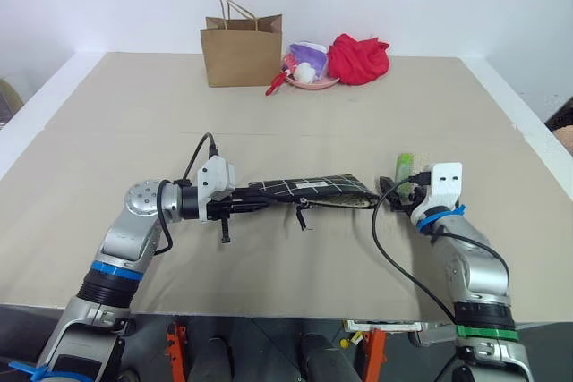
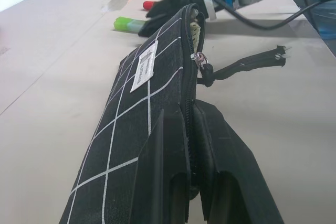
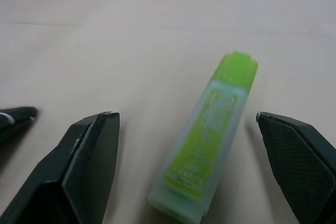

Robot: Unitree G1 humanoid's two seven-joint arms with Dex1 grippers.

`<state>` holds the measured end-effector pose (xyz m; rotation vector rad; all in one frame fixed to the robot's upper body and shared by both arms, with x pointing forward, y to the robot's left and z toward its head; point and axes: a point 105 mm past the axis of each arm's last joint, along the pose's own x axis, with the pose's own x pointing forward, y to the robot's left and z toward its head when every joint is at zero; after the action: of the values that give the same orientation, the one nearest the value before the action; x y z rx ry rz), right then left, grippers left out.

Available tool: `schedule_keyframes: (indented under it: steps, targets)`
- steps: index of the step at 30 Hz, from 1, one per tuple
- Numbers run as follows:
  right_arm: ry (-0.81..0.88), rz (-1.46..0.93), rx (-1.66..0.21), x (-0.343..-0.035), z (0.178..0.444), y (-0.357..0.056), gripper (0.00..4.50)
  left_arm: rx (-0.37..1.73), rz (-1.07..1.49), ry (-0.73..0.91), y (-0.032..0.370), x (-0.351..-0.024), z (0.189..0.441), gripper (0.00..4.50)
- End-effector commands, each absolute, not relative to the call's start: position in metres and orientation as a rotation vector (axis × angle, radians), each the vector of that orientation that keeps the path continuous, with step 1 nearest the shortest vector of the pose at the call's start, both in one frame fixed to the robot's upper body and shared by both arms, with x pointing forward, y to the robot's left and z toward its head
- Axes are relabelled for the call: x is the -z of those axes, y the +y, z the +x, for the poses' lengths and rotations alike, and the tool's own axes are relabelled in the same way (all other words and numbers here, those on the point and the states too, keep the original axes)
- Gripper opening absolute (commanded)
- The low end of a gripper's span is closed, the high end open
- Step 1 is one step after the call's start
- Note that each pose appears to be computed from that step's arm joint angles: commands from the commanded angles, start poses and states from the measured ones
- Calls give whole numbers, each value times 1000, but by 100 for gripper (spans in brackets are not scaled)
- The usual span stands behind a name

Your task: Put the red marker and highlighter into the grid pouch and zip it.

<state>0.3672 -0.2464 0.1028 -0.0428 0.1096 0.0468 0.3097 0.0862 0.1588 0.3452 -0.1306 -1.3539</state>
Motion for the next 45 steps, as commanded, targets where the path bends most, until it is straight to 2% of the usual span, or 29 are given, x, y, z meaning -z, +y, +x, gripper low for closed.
schedule_keyframes:
  steps: [1, 2, 3, 8, 9, 13, 17, 20, 22, 23, 27, 33, 37, 45]
  targets:
    - [205, -70, 38, -80, 365, -253, 411, 1350, 365, -204, 83, -178, 307, 0]
    - [242, -80, 61, -73, 364, -254, 397, 1350, 364, -204, 83, -178, 306, 0]
    - [262, -89, 76, -68, 363, -256, 362, 1350, 364, -203, 84, -178, 306, 0]
    - [295, -97, 84, -63, 362, -257, 137, 1344, 368, -199, 86, -178, 306, 0]
    - [297, -100, 85, -63, 362, -258, 104, 1343, 369, -198, 86, -178, 307, 0]
    - [270, -115, 66, -73, 364, -259, 106, 1335, 365, -196, 87, -178, 308, 0]
    - [86, -69, -86, -119, 368, -242, 106, 1318, 306, -187, 89, -179, 310, 0]
    - [-71, -92, -325, -165, 357, -221, 106, 1335, 271, -162, 90, -178, 309, 0]
    - [-169, -133, -572, -202, 333, -210, 106, 1372, 239, -138, 89, -175, 306, 0]
    - [-178, -156, -649, -210, 324, -208, 106, 1385, 235, -128, 88, -173, 305, 0]
    - [-107, -199, -910, -216, 292, -202, 106, 1421, 237, -88, 87, -162, 301, 0]
    - [145, -249, -1165, -199, 249, -199, 106, 1423, 247, -108, 85, -162, 303, 0]
    - [238, -264, -1193, -190, 240, -206, 106, 1428, 278, -123, 83, -163, 304, 0]
    - [266, -231, -1158, -183, 249, -216, 106, 1444, 291, -154, 77, -167, 299, 0]
